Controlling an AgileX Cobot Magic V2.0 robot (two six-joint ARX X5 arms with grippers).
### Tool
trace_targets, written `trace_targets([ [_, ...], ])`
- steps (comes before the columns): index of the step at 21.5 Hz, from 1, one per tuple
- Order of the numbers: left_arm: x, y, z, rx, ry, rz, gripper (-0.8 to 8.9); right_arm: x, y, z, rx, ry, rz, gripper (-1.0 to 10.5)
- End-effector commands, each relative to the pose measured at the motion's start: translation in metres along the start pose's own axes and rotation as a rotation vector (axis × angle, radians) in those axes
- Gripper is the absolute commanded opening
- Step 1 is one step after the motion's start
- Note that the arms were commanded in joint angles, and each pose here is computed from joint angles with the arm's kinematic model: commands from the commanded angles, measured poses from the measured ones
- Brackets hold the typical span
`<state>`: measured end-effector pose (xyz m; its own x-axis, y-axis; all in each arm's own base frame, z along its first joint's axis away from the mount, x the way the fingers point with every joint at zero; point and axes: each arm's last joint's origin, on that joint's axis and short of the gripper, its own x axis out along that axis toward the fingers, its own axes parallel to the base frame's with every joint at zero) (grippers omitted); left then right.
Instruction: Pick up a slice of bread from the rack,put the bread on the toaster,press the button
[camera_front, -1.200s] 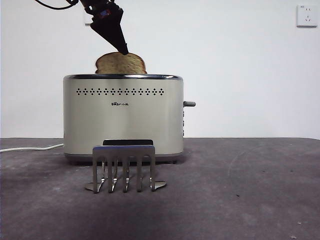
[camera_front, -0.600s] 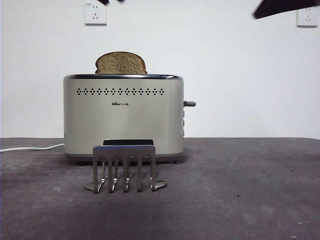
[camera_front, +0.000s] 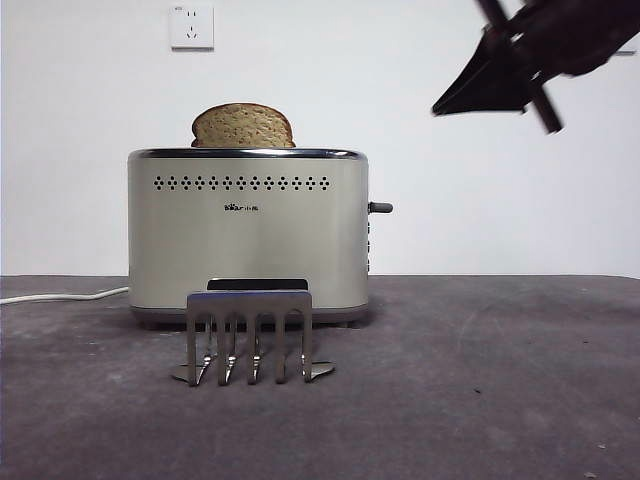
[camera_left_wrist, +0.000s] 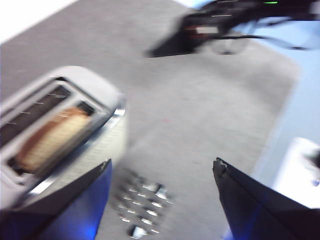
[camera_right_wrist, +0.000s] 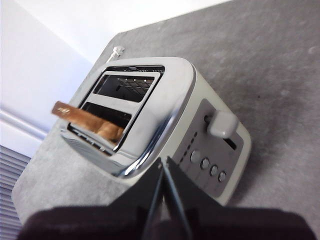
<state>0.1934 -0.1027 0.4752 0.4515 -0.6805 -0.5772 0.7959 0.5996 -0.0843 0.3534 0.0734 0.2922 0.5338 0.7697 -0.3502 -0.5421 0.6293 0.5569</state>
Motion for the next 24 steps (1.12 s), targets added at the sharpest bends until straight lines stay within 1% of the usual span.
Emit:
trace_targets([
  [1, -0.005, -0.004, -0.003, -0.015, 0.002, -0.025, 3.46, 0.021, -0.008, 0.006, 0.013, 0.017, 0.014, -0.1],
  [6, -0.011, -0.008, -0.005, -0.038, 0.001, -0.038, 3.46, 0.054, -0.025, 0.011, 0.026, 0.051, 0.020, -0.1],
  [8, -0.012, -0.009, -0.006, -0.042, 0.001, -0.038, 3.46, 0.066, -0.031, 0.010, 0.032, 0.060, -0.002, -0.1],
  [12, -0.012, -0.009, -0.006, -0.043, 0.003, -0.038, 3.46, 0.083, -0.039, 0.006, 0.030, 0.080, -0.016, -0.1],
  [17, -0.012, -0.009, -0.006, -0.043, 0.004, -0.038, 3.46, 0.099, -0.053, -0.006, 0.001, 0.098, -0.069, -0.1],
  [20, -0.012, -0.009, -0.006, -0.043, 0.005, -0.038, 3.46, 0.107, -0.064, -0.016, 0.018, 0.125, -0.098, -0.1],
  [24, -0.012, -0.009, -0.006, -0.043, 0.005, -0.037, 3.46, 0.117, -0.072, -0.030, 0.029, 0.186, -0.103, -0.1],
])
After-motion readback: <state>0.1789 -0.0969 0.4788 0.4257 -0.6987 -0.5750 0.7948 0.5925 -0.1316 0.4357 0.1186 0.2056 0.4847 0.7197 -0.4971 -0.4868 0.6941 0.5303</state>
